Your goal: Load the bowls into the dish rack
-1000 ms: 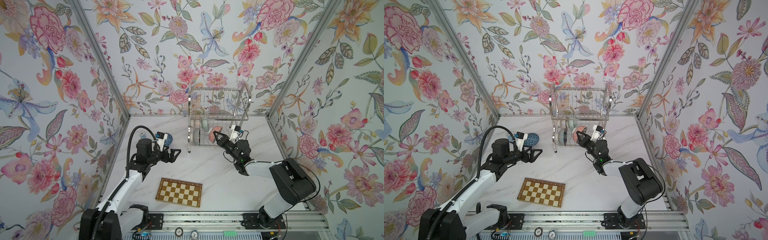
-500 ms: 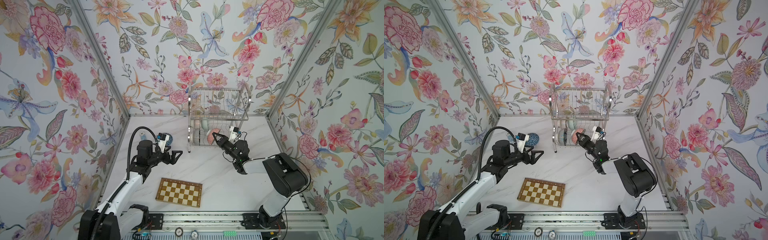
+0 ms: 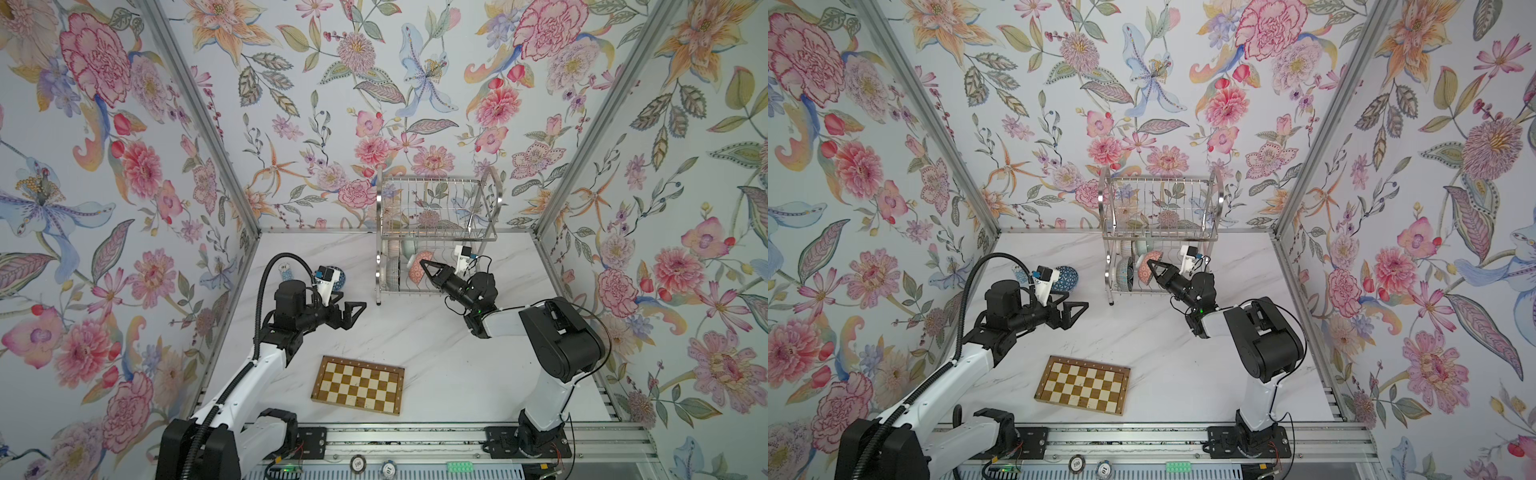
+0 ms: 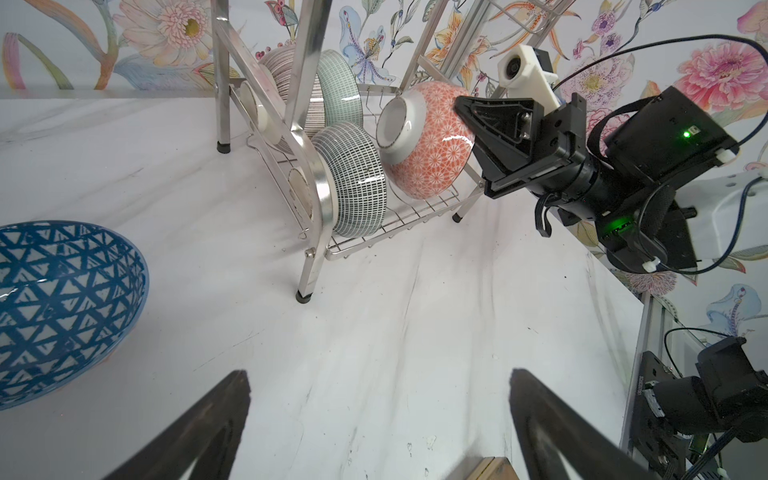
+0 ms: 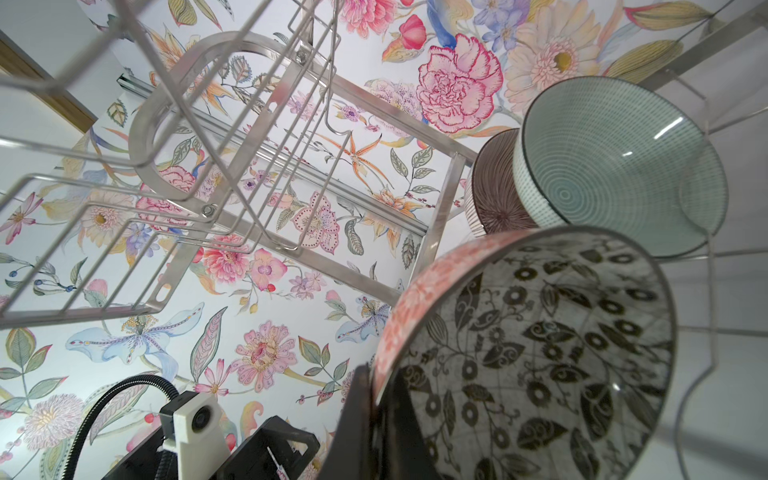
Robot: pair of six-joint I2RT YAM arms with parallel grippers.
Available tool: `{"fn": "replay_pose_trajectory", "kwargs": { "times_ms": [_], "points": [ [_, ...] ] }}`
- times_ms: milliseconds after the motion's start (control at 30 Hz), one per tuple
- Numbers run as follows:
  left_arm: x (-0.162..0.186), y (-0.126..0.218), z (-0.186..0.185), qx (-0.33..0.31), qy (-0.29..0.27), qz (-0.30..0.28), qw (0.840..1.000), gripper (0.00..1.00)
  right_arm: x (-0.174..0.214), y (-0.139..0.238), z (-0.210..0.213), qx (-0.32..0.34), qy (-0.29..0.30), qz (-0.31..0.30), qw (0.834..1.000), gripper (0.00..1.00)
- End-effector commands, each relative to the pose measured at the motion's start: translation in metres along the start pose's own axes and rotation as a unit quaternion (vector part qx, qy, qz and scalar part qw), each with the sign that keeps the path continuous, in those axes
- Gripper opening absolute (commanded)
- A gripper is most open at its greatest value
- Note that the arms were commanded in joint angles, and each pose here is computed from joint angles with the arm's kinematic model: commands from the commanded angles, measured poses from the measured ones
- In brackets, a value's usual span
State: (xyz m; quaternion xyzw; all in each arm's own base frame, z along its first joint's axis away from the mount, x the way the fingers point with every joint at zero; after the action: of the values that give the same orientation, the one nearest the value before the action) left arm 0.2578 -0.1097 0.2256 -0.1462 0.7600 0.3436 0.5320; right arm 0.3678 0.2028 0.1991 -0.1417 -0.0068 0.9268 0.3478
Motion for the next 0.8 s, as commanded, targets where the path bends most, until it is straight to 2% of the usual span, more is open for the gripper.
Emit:
{"fn": "replay_pose_trajectory", "kwargs": {
  "times_ms": [0, 233, 767],
  "points": [
    [0.002, -0.003, -0.003, 0.012, -0.011, 0.005, 1.0, 0.99, -0.007, -0.006, 0.019, -0.06, 0.017, 0.026, 0.998, 0.0],
    [0.004, -0.006, -0.003, 0.012, -0.012, 0.012, 1.0, 0.99, -0.009, -0.01, 0.015, -0.065, 0.014, 0.066, 0.996, 0.0],
    [0.005, -0.009, -0.004, 0.015, -0.013, 0.021, 1.0, 0.99, -0.019, -0.009, 0.002, -0.053, 0.016, 0.106, 0.993, 0.0]
  ]
}}
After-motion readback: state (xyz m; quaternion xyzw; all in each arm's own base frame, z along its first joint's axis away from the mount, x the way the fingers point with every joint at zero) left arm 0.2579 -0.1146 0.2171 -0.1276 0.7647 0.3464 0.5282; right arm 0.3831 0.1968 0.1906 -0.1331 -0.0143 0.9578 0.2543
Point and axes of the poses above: each gripper's point midway between its finger pads, its own y axis back along the fingers, its own z axis along the line the jaws close on, x = y × z, the point moved 8 cm from there along y, back along the fingers, and after that the axes turned 11 degrees about -y, right-handed, at the moved point
